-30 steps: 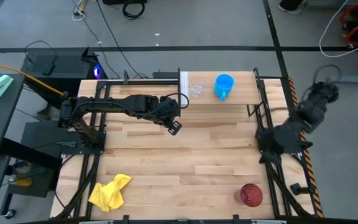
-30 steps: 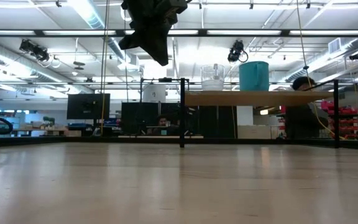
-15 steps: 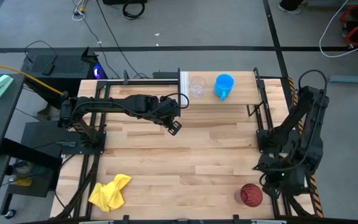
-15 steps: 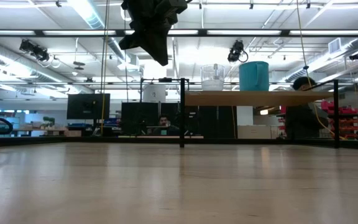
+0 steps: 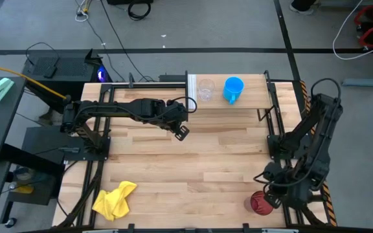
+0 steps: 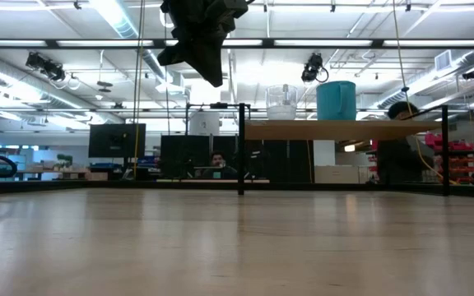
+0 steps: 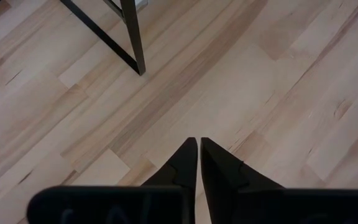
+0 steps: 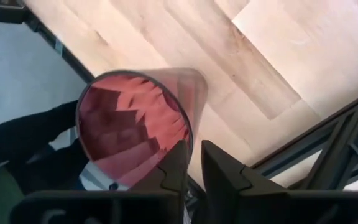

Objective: Stack small to large cups/mugs on shelf
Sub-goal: Put the red glass on the shelf

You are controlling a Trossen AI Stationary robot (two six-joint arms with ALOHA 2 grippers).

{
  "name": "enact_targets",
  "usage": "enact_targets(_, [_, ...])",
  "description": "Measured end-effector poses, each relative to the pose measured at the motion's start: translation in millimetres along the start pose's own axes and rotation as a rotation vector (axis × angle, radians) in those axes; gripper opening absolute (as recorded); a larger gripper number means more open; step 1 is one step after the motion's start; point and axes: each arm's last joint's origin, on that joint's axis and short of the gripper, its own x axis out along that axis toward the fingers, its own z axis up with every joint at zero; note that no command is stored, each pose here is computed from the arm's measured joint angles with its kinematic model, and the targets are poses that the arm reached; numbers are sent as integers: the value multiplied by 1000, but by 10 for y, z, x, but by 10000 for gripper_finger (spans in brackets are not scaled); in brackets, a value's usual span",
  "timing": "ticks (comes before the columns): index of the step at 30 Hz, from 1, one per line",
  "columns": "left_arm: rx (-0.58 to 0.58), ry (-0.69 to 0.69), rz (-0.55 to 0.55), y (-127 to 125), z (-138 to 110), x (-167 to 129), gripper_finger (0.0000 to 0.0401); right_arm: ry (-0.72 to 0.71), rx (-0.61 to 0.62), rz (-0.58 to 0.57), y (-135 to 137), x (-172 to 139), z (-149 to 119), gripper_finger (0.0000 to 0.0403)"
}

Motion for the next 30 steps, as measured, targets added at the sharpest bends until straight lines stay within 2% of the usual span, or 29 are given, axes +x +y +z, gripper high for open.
enact_targets(10, [24, 1, 0, 0, -2, 0, 35, -22, 2, -50, 77, 140, 23, 98])
enact_targets(30, [29, 9, 7, 6, -10, 0, 33, -43, -51, -128, 158, 359, -22, 99])
